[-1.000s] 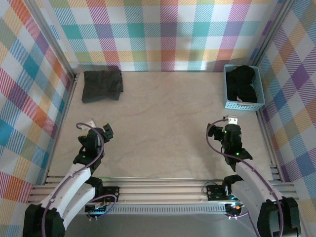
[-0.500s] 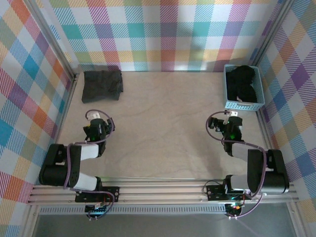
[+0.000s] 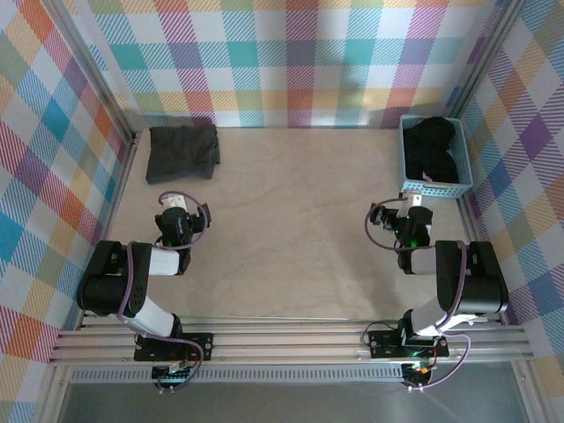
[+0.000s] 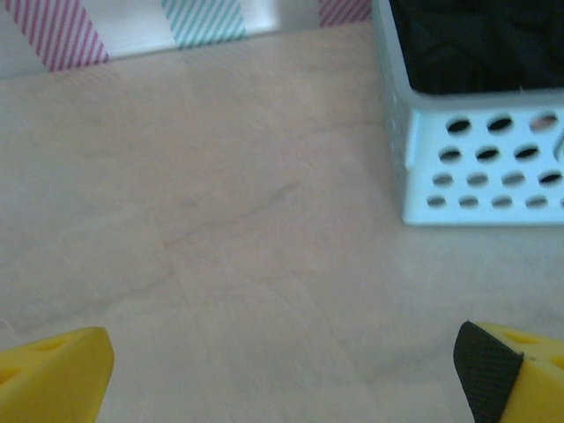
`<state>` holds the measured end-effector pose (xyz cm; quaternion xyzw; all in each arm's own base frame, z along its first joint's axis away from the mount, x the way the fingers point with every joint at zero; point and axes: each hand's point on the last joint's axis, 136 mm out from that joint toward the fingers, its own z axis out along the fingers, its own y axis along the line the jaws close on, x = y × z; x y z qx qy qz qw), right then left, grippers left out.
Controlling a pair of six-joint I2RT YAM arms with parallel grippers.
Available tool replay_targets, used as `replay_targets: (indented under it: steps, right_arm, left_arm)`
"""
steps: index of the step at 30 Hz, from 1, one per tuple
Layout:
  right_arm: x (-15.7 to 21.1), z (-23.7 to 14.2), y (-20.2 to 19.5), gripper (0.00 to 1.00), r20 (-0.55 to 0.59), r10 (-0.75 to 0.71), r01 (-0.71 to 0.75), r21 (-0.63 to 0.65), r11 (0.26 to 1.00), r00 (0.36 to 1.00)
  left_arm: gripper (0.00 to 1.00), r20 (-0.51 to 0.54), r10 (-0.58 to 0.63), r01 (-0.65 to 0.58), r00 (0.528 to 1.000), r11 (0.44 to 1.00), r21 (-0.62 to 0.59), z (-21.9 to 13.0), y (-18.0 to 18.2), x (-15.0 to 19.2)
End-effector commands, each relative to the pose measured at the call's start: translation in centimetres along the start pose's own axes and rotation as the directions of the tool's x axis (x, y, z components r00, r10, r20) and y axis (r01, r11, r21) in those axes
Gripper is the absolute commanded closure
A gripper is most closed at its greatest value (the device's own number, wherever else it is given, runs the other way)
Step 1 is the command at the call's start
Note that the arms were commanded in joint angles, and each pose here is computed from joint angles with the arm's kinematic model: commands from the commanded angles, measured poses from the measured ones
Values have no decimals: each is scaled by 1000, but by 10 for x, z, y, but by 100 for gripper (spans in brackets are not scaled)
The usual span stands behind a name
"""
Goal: Fold and stack the t-shirts
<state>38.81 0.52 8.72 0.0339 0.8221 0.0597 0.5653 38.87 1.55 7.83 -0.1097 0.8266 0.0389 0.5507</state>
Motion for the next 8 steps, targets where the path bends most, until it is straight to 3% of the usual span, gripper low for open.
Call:
replay_targets:
  steps: [1,8]
  right_arm:
    - [-8,4,3,0,13,-34,34,5,999,999]
    - [-7,6,4,0,5,-54,54,17,998,999]
  left_arm:
    - [0,7,18,-18,1000,1000,17,2,-5,-4]
    - [0,5,21,-21,1000,1000,15,2,-5,-3]
